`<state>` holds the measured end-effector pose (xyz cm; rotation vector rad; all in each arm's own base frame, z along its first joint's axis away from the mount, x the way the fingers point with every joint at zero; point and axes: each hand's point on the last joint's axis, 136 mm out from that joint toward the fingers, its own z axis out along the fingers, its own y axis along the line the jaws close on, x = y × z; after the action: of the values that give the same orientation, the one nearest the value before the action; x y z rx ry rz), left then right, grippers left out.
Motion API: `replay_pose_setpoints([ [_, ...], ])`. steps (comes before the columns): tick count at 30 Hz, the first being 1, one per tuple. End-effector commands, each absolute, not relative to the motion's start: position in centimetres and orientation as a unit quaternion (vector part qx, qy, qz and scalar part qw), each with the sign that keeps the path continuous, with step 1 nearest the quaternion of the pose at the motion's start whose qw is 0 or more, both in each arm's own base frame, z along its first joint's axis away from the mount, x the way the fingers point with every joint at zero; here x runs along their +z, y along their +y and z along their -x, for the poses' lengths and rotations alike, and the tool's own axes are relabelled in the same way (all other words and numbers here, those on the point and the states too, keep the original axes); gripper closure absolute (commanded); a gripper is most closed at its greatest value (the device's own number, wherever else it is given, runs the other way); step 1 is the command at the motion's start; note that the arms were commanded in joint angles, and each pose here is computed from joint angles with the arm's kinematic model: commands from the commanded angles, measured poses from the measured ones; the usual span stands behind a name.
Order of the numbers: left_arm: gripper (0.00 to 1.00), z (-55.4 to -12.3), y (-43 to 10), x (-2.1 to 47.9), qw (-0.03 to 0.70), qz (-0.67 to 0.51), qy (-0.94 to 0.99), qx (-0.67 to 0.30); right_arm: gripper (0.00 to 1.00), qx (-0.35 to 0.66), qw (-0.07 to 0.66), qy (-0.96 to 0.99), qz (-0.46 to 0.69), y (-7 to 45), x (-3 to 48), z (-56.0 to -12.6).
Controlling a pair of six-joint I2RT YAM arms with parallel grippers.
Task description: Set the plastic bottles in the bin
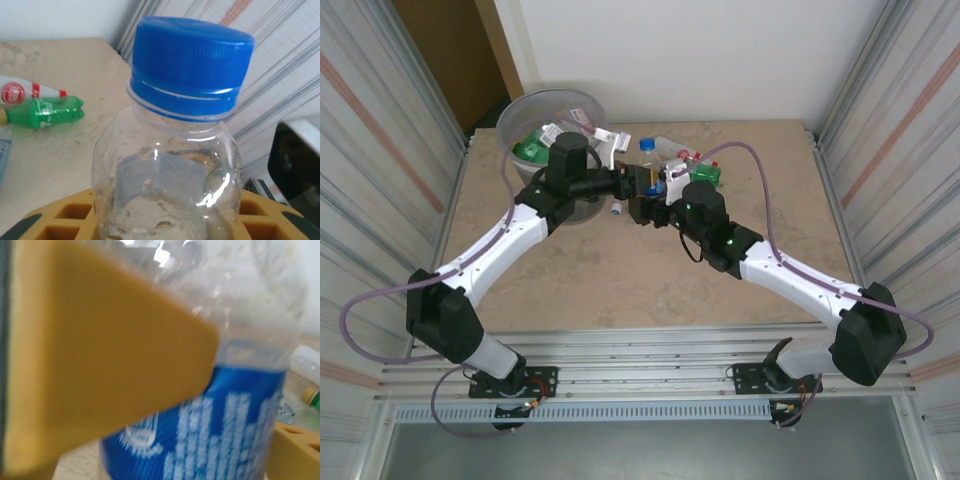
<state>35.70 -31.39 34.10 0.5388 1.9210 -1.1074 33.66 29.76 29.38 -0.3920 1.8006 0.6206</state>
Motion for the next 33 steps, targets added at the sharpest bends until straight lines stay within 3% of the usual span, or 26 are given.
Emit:
replay_pose_setpoints([
  [1, 0.86, -36.5, -29.6, 36.8, 0.471, -0.237, 0.762, -0.377, 0.02, 0.257, 0.584, 0.755, 0.152, 28.6, 31.8, -33.3],
  [13, 0.87, -42.8, -21.1, 41.1, 0.526, -0.201, 0.814, -0.143, 0.02, 0.199, 0.548, 0.812, 0.039, 22.5, 28.4, -33.2],
  [25, 0.87, -48.2, -15.6, 38.8, 0.473, -0.157, 0.867, 0.004, 0.02, 0.185, 0.543, 0.819, -0.005, 19.6, 27.7, -32.4],
  [33, 0.87, -48.8, -14.4, 36.2, 0.428, -0.155, 0.89, 0.028, 0.02, 0.18, 0.538, 0.824, -0.01, 19.2, 27.1, -32.3],
])
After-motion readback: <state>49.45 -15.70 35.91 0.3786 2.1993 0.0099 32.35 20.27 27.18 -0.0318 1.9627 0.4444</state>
